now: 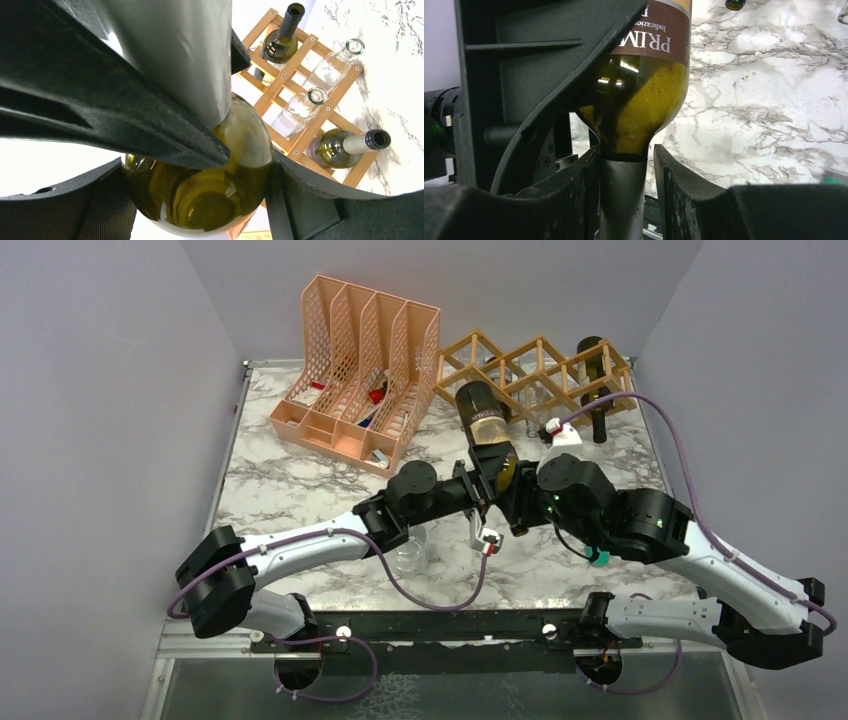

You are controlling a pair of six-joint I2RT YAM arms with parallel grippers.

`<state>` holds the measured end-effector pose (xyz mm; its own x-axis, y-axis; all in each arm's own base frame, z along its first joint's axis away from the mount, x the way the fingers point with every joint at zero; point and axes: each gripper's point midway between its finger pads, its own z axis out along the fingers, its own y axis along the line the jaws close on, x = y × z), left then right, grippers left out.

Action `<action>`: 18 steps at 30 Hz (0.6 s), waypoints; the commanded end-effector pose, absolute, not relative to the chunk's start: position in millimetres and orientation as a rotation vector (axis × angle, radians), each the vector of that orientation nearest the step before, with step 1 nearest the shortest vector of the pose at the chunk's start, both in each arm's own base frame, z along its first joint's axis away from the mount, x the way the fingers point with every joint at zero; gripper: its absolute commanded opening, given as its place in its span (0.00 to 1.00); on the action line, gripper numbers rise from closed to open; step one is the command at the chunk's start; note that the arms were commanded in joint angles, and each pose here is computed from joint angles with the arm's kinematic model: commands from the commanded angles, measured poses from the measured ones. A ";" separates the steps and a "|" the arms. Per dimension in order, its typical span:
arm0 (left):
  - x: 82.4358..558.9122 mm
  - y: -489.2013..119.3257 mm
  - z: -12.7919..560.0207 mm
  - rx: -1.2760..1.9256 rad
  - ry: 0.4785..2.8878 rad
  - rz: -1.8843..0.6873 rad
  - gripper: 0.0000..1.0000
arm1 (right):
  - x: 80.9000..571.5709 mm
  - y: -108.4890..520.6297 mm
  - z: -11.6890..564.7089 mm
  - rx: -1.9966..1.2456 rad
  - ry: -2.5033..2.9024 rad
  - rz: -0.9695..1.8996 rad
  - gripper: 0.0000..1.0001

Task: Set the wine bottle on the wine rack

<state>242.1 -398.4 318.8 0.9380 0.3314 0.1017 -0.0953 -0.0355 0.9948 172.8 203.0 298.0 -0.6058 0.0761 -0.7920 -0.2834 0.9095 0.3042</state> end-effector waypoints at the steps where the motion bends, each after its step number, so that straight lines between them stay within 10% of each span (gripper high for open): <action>1: 224.5 -380.8 392.6 1.372 0.060 0.451 0.00 | 175.8 196.6 286.0 -0.153 2.194 0.420 0.41; 18: 220.0 -373.9 400.7 1.351 0.061 0.448 0.00 | 184.8 212.5 268.0 -0.241 2.223 0.345 0.43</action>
<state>236.7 -389.2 324.1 0.9310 0.3307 0.1542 -0.1454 -0.0514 0.9880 179.4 218.1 274.1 -0.6304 -0.0304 -0.7757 -0.3057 0.9282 0.2121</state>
